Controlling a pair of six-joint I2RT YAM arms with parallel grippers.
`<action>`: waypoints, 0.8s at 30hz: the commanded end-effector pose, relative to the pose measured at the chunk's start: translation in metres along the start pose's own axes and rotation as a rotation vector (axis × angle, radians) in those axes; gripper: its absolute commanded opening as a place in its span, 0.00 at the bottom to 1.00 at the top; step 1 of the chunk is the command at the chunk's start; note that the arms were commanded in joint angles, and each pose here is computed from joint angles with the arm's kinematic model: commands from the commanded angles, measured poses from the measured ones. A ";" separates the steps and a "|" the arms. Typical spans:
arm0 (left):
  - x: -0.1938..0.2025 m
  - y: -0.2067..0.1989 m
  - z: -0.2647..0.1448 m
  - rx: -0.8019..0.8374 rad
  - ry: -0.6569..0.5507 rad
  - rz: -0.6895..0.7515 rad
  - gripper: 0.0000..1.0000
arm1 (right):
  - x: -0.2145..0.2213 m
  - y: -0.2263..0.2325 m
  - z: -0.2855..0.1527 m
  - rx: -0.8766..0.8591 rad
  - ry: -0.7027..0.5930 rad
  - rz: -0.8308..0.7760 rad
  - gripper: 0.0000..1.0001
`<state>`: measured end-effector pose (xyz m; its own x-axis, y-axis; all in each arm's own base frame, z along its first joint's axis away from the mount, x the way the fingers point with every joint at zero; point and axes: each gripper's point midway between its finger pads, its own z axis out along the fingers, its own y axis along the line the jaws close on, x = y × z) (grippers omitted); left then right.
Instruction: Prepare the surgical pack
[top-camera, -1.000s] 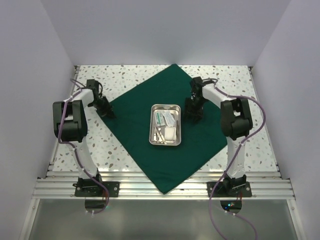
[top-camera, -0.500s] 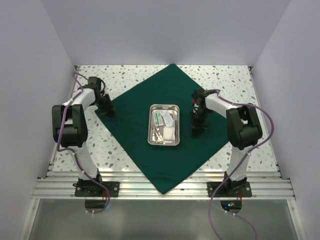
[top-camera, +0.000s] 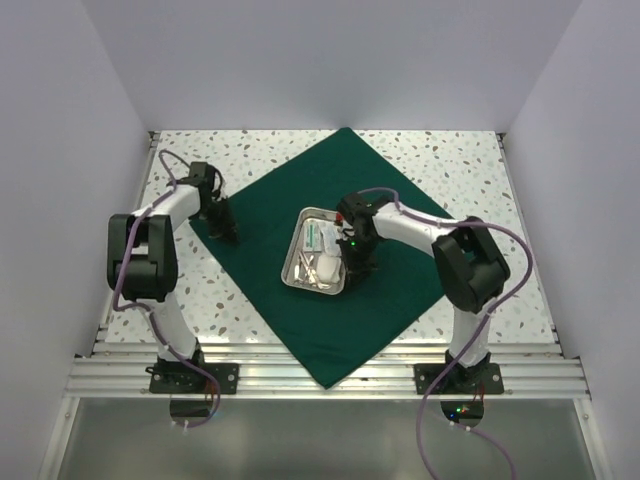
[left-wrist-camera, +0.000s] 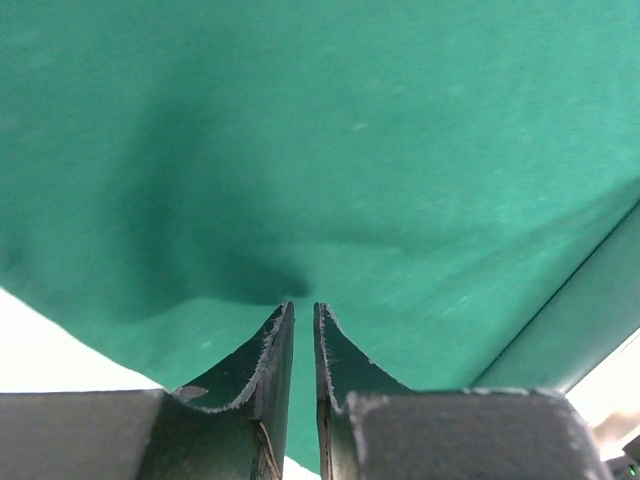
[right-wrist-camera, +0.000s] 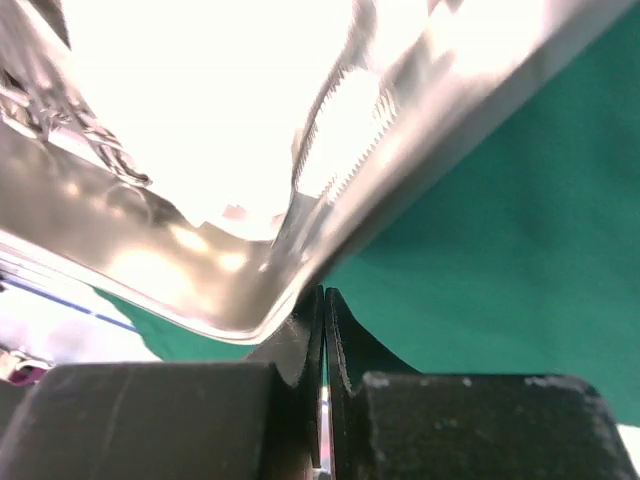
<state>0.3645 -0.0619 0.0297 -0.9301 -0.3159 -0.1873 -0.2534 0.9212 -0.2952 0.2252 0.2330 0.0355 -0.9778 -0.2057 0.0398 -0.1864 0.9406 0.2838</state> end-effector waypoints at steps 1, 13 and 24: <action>-0.014 0.020 -0.028 -0.051 -0.097 -0.017 0.18 | -0.028 0.052 -0.005 -0.105 -0.067 -0.080 0.00; 0.010 0.038 -0.044 -0.136 -0.063 -0.096 0.17 | -0.126 0.145 -0.005 -0.260 -0.117 -0.135 0.00; 0.000 0.060 -0.044 -0.298 -0.078 -0.205 0.09 | -0.194 0.093 -0.089 -0.128 -0.486 -0.096 0.18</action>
<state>0.3253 -0.0081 0.0445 -0.8678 -0.4590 -0.1902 -0.4491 0.8884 -0.0947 0.3627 0.3670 0.0955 -0.9412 -0.2036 -0.2698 -0.3089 0.8422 0.4420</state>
